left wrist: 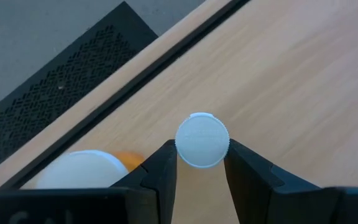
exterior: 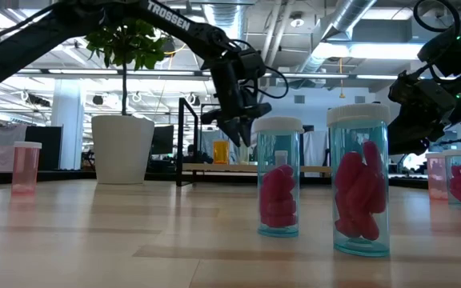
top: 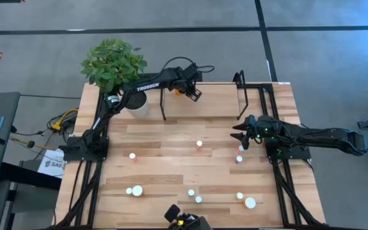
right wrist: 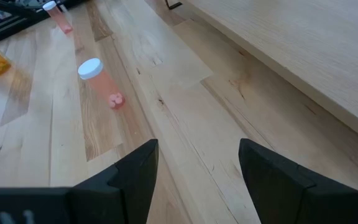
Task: Pick and place medicine bottles onto shelf by color
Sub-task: Put the top yellow pill bottle on the shelf, then move the pink pill bottle to the center of the table
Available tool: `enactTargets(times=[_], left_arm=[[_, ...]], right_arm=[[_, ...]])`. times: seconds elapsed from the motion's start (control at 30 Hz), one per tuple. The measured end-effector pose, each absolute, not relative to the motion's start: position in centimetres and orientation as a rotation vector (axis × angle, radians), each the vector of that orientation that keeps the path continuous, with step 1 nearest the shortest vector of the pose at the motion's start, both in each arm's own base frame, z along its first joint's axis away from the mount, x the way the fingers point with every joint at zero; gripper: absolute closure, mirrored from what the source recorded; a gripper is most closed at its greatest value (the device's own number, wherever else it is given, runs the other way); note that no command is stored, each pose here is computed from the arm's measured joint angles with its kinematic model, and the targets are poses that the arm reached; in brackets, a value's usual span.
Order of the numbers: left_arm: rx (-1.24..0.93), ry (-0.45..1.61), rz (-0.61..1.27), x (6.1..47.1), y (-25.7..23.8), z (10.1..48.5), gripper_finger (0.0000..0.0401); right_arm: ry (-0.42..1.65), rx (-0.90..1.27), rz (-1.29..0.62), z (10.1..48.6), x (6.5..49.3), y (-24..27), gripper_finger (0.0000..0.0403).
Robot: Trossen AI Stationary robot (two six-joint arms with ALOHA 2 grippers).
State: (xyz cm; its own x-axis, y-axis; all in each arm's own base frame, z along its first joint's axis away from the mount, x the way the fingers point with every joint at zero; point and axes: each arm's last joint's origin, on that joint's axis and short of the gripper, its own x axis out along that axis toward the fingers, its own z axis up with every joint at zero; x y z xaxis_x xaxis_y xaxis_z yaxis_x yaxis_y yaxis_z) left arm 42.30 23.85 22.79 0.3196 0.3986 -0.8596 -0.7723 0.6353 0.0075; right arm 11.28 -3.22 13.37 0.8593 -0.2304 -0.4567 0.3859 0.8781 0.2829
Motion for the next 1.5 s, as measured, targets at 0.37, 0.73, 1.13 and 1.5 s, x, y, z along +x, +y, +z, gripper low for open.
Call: enactTargets(times=[0.37, 0.73, 1.13, 1.5], left_arm=[[-0.460, 0.958, 0.819, 42.2, 24.3, 22.7, 0.0268], [-0.456, 0.921, 0.825, 42.4, 24.4, 23.7, 0.0236], [-0.312, 0.870, 0.831, 43.6, 22.7, 27.7, 0.0231], [-0.176, 0.920, 0.760, 44.2, 17.9, 30.7, 0.0231]], right_arm=[[0.427, 0.378, -0.331, 13.4, 11.3, -3.2, 0.0154], [0.427, 0.378, -0.331, 13.4, 11.3, -3.2, 0.0154], [0.427, 0.378, -0.331, 13.4, 11.3, -3.2, 0.0154], [0.427, 0.378, -0.331, 13.4, 11.3, -3.2, 0.0154]])
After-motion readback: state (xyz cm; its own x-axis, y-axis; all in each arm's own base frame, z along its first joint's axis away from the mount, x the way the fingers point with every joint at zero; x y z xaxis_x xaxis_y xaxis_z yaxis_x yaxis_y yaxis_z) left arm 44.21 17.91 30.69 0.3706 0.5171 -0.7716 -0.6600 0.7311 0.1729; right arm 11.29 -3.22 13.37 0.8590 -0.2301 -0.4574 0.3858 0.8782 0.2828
